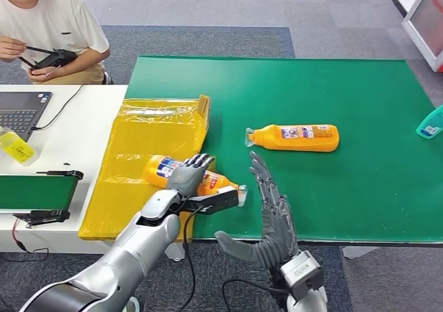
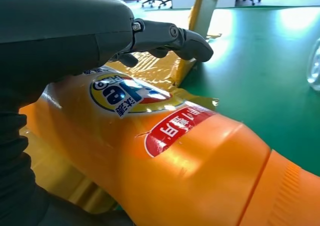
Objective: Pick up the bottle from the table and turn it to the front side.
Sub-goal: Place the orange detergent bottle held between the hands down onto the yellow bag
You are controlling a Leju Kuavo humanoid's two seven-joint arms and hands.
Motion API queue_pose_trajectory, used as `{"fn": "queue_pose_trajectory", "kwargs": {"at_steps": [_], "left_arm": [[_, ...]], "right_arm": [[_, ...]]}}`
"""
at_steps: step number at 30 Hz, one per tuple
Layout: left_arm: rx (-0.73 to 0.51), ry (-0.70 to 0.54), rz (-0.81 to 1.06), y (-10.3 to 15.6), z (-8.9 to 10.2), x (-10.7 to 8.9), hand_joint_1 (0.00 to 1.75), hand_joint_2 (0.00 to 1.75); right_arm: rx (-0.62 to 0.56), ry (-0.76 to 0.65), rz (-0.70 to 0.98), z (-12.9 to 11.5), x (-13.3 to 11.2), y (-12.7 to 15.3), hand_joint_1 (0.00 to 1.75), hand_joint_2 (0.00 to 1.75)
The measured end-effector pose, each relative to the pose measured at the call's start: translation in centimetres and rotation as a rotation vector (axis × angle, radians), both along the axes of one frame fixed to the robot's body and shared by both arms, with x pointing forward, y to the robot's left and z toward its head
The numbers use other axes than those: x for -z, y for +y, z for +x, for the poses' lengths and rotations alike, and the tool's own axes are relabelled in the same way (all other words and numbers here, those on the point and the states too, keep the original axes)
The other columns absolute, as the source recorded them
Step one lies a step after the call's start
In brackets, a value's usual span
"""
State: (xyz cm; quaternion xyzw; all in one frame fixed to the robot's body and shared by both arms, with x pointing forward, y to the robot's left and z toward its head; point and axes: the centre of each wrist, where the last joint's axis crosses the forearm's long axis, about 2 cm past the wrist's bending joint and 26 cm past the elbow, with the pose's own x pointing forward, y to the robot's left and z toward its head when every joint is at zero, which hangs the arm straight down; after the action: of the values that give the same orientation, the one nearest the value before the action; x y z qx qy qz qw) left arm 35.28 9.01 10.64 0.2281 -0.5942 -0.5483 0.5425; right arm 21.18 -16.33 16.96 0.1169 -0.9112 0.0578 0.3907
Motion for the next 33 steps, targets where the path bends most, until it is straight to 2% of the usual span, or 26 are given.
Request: {"fn": "queue_pose_trajectory", "kwargs": {"at_steps": [3, 8, 16, 23, 30, 33], "left_arm": [[0.018, -0.003, -0.042, -0.1, -0.2, 0.1, 0.0, 1.75], [0.031, 0.004, -0.219, 0.0, -0.4, -0.5, 0.0, 1.75], [0.072, 0.016, -0.539, -0.2, -1.9, -3.2, 0.0, 1.75], [0.146, -0.119, -0.712, 0.2, -4.6, -6.5, 0.0, 1.75], [0.28, -0.269, -1.042, 1.9, -8.9, -8.8, 0.0, 1.75], [0.324, -0.307, -1.109, 2.3, -10.7, -9.3, 0.0, 1.75]], "right_arm": [[-0.001, 0.0, 0.005, 0.0, 0.0, 0.0, 0.0, 1.75], [0.007, -0.002, 0.005, 0.0, 0.0, 0.0, 0.0, 1.75], [0.041, 0.009, -0.011, -0.5, 0.2, -0.3, 0.0, 1.75], [0.087, 0.026, -0.029, -1.1, 0.4, -0.8, 0.0, 1.75], [0.144, 0.059, -0.07, -1.7, 0.8, -1.3, 0.0, 1.75], [0.153, 0.067, -0.086, -1.7, 0.8, -1.4, 0.0, 1.75]]}}
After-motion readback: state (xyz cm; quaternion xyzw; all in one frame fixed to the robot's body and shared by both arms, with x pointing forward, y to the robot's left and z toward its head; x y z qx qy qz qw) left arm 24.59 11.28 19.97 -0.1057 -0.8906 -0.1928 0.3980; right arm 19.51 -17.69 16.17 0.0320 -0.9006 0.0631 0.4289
